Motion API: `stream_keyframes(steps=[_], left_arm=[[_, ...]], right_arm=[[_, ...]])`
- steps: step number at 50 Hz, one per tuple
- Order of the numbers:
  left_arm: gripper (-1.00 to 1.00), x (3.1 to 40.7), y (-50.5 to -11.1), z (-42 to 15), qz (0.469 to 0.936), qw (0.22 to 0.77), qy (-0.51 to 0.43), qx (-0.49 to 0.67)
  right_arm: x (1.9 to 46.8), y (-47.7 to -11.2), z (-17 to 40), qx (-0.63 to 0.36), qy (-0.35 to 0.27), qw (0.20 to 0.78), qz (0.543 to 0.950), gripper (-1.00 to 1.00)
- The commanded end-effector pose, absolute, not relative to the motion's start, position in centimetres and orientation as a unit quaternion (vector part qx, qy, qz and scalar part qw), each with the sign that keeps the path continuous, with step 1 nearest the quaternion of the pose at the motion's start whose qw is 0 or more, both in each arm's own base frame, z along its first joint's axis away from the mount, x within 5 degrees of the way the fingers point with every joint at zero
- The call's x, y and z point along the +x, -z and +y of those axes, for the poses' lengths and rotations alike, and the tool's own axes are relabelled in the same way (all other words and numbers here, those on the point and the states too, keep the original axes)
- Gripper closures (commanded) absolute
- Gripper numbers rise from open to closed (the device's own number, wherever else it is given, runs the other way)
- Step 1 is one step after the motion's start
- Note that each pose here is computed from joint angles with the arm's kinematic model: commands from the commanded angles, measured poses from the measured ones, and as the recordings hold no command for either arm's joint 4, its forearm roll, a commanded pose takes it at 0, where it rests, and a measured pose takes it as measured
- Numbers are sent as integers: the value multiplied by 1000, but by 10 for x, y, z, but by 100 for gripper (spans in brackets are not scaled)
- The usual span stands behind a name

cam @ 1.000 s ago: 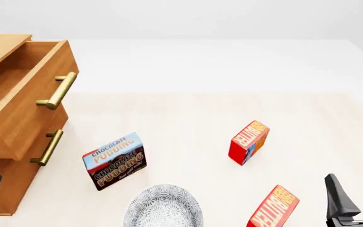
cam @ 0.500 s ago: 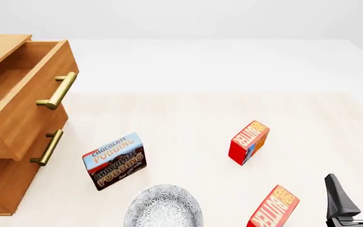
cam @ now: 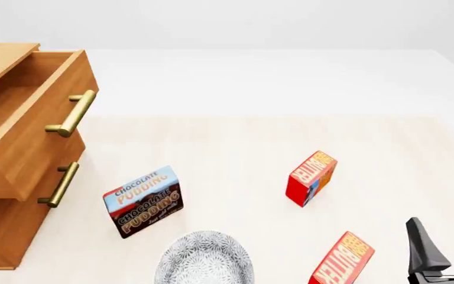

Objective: Put the butter at the front in the top drawer of the cabinet and close it.

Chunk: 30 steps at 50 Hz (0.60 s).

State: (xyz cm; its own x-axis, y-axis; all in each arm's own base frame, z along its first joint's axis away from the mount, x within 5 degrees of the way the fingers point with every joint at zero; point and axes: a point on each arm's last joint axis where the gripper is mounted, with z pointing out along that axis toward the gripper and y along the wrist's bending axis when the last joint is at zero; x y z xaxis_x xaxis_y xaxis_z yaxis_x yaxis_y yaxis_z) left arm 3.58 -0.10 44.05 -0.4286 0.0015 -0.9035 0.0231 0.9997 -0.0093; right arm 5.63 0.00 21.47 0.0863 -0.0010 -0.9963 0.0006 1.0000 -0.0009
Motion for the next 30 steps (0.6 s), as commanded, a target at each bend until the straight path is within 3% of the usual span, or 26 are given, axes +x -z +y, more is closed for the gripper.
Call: stream_keyframes(steps=[1, 9, 30], left_arm=[[-100, 51, -466, -1, 857, 514, -3, 23], [-100, 79, -470, -9, 870, 490, 30, 45], [-100, 118, -488, -4, 878, 478, 5, 22]], right_arm=[[56, -215, 0, 0, 1, 737, 676, -100], [56, -215, 0, 0, 0, 737, 676, -100], [56, -215, 0, 0, 0, 737, 676, -100]])
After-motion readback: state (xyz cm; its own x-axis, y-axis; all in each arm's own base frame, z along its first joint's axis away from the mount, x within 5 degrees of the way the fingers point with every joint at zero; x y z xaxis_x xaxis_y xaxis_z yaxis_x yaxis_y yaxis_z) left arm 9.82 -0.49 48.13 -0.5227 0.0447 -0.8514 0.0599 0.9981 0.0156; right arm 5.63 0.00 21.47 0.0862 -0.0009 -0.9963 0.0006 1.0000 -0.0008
